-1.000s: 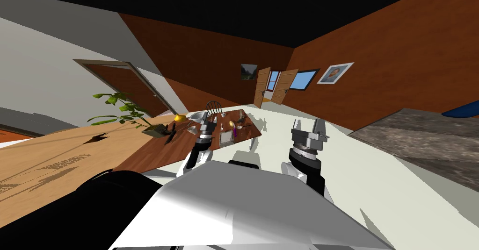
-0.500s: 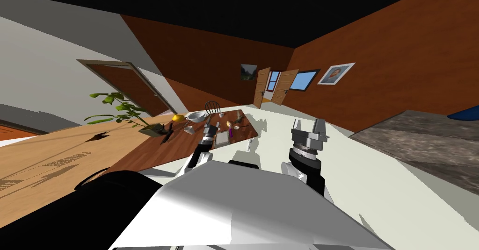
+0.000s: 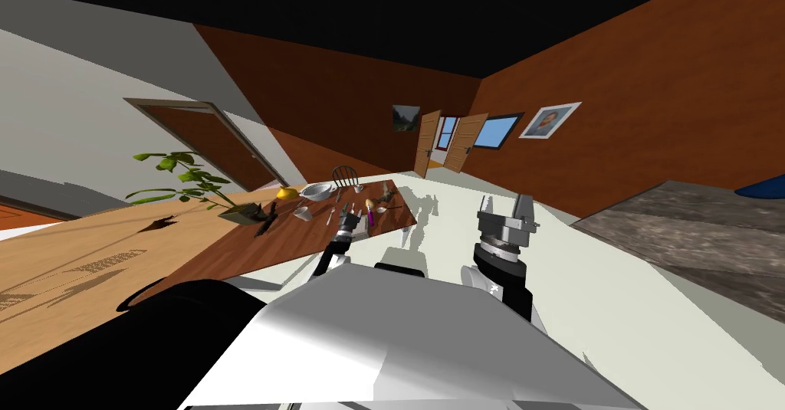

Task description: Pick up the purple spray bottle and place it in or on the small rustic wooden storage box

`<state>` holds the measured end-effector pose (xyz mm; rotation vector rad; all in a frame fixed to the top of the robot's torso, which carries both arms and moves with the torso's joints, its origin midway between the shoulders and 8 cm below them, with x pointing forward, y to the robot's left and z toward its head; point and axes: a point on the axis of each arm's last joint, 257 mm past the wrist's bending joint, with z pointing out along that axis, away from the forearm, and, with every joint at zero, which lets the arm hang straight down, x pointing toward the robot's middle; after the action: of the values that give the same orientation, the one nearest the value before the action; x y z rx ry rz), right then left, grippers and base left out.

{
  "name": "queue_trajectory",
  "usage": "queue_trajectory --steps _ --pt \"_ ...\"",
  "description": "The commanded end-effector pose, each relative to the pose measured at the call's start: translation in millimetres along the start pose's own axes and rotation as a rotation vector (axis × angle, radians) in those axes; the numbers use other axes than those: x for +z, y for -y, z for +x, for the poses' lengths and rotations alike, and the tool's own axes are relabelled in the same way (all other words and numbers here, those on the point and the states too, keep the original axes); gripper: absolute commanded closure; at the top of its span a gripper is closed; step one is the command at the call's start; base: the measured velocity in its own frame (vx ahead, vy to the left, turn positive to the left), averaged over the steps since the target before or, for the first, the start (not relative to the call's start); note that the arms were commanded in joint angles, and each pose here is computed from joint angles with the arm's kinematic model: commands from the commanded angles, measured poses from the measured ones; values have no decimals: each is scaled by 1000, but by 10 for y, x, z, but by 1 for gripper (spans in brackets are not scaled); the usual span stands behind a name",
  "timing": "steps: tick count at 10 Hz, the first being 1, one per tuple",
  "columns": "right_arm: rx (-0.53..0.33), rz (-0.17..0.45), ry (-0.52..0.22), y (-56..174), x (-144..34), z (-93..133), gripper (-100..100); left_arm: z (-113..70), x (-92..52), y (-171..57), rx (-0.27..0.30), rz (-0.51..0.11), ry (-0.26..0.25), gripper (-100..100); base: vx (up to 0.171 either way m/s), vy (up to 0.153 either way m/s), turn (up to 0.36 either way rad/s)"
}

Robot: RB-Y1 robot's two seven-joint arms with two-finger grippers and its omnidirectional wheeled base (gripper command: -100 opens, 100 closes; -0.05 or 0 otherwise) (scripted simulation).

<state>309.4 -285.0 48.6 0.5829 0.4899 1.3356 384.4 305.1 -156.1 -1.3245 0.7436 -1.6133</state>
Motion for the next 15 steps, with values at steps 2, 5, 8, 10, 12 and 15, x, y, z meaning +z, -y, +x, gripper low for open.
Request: queue_trajectory --steps 2,5,8,10,12,15 --pt "0 0 0 0 0 0 0 -338 -72 -253 -116 -58 78 -100 37 -129 -25" --pt "0 0 0 0 0 0 0 -611 -146 -456 -209 -90 148 -100 41 -86 -30" --pt "0 0 0 0 0 0 0 -900 -226 -626 -303 -108 222 -100 25 -78 -44" --pt "0 0 0 0 0 0 0 -1169 -287 -732 -397 -105 292 -100 52 -91 -82" --pt "0 0 0 0 0 0 0 -1436 -346 -803 -491 -87 361 -100 49 -63 -82" --pt "0 0 0 0 0 0 0 -1695 -405 -848 -581 -58 426 -100 17 -21 -51"
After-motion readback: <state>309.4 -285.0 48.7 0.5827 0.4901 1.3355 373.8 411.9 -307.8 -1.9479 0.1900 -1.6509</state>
